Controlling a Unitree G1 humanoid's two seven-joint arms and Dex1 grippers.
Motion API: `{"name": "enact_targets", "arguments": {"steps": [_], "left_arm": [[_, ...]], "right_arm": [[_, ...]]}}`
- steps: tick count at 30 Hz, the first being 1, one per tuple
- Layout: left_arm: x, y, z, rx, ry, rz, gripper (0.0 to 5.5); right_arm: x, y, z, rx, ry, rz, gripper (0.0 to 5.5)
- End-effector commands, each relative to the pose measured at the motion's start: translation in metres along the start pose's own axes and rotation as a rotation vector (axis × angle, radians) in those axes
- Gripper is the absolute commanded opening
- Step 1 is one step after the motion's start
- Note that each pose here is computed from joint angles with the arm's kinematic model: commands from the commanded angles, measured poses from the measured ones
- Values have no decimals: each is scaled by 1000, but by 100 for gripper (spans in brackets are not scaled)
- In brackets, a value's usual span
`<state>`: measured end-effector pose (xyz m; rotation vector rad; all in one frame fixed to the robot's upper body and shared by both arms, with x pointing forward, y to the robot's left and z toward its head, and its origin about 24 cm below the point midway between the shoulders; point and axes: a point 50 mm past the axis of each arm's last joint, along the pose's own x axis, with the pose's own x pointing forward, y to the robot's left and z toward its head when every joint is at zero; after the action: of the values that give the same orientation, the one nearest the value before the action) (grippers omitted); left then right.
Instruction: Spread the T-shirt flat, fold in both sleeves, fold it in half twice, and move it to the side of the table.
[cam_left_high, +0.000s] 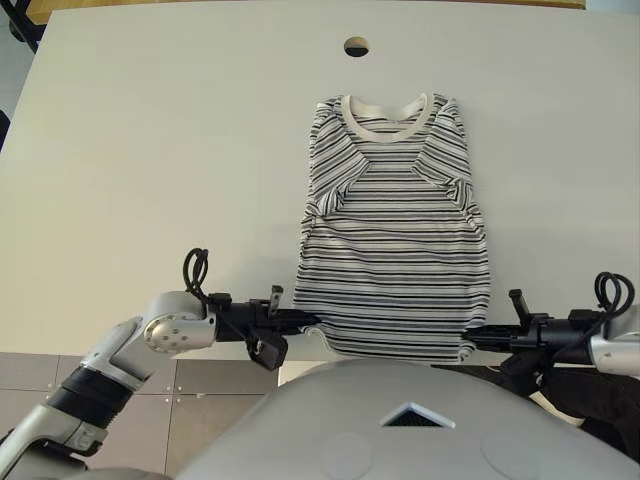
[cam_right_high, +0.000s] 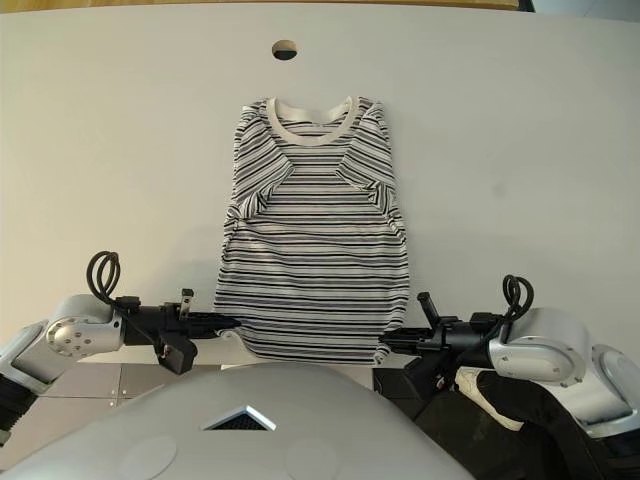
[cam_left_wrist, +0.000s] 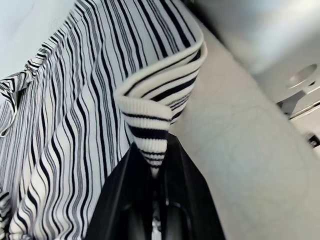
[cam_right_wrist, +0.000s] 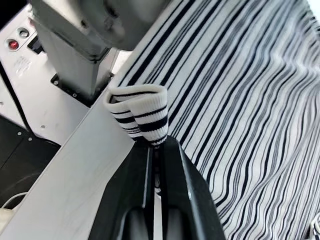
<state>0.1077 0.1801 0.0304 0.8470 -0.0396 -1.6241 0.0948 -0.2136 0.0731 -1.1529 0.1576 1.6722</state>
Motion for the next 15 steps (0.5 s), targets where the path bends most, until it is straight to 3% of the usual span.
{"name": "enact_targets", "arguments": {"steps": [1,7,11,15], "left_arm": [[-11,17,13,-101,-115,164,10],[-17,71,-5,-99,-119,485,10],[-19,111,-27,-87,-31,689,10],[-5,147,-56,-81,81,805,10]], "right_arm": [[-17,-10,-1,142,-38,-291,13],[-26,-30,-28,221,-65,-643,13],[-21,-68,-45,178,-47,-885,13],[-16,-116,-78,186,86,-1141,13]]}}
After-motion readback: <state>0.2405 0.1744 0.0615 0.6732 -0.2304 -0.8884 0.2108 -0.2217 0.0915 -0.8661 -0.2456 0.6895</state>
